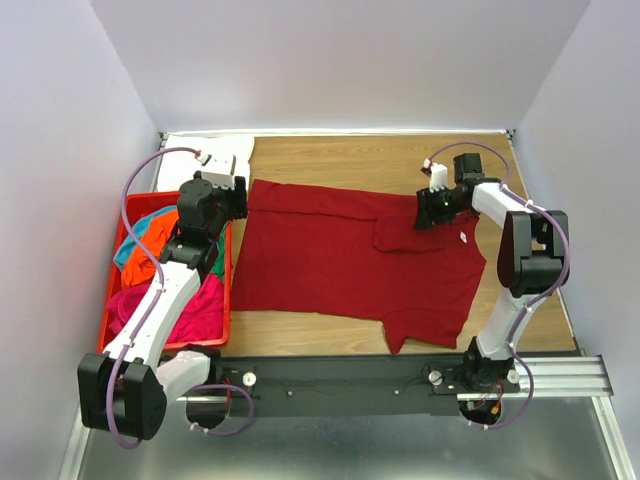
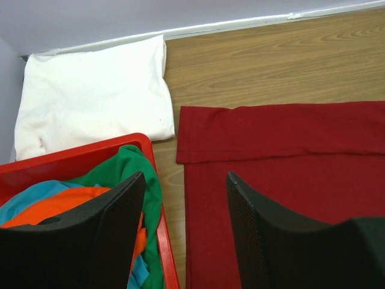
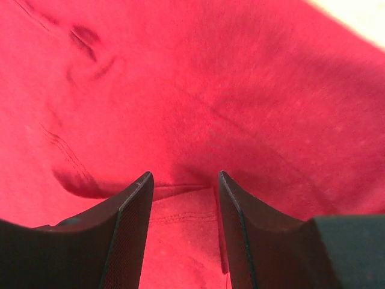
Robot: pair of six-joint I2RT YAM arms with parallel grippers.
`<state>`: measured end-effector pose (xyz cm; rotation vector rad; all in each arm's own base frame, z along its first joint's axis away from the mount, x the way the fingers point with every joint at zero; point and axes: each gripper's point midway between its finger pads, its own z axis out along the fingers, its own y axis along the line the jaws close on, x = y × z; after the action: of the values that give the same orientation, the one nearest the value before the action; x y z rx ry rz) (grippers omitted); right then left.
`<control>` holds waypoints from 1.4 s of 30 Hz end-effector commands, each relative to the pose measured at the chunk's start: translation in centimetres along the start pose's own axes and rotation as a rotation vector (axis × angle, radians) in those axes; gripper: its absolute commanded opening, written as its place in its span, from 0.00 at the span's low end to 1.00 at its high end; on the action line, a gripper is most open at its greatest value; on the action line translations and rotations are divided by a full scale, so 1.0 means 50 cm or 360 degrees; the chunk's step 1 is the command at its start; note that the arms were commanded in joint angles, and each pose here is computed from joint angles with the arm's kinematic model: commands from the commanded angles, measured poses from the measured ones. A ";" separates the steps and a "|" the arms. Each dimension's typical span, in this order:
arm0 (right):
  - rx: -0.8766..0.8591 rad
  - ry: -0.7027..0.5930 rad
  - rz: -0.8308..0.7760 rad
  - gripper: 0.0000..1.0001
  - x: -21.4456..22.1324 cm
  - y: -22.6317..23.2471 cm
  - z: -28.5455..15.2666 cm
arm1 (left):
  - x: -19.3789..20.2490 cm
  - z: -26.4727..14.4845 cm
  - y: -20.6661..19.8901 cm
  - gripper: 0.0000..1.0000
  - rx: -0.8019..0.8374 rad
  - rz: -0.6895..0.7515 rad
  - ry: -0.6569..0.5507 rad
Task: Fold and stack the t-shirts
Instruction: Fold the tshirt
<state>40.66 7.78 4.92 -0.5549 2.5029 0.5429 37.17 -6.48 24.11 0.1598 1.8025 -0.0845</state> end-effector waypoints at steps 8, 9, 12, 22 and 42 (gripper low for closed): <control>-0.0038 0.0133 -0.0089 0.55 0.059 0.011 -0.002 | -0.029 0.001 -0.013 0.64 0.0054 0.0010 -0.0051; -0.0037 0.0145 -0.0084 0.55 0.064 0.010 -0.001 | -0.027 0.001 -0.011 0.64 0.0050 0.0010 -0.0048; -0.0044 0.0177 -0.0077 0.54 0.076 0.009 0.005 | -0.028 0.000 -0.011 0.64 0.0047 0.0010 -0.0051; -0.0088 0.0174 -0.0092 0.36 0.082 0.030 -0.013 | -0.029 0.001 -0.011 0.64 0.0050 0.0010 -0.0051; -0.0446 0.0355 -0.0317 0.32 0.232 0.176 -0.142 | -0.031 -0.003 -0.012 0.64 0.0052 0.0007 -0.0058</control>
<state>30.31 8.39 7.35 -0.8524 2.4838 0.6589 37.15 -6.68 24.09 0.1677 1.8025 -0.0944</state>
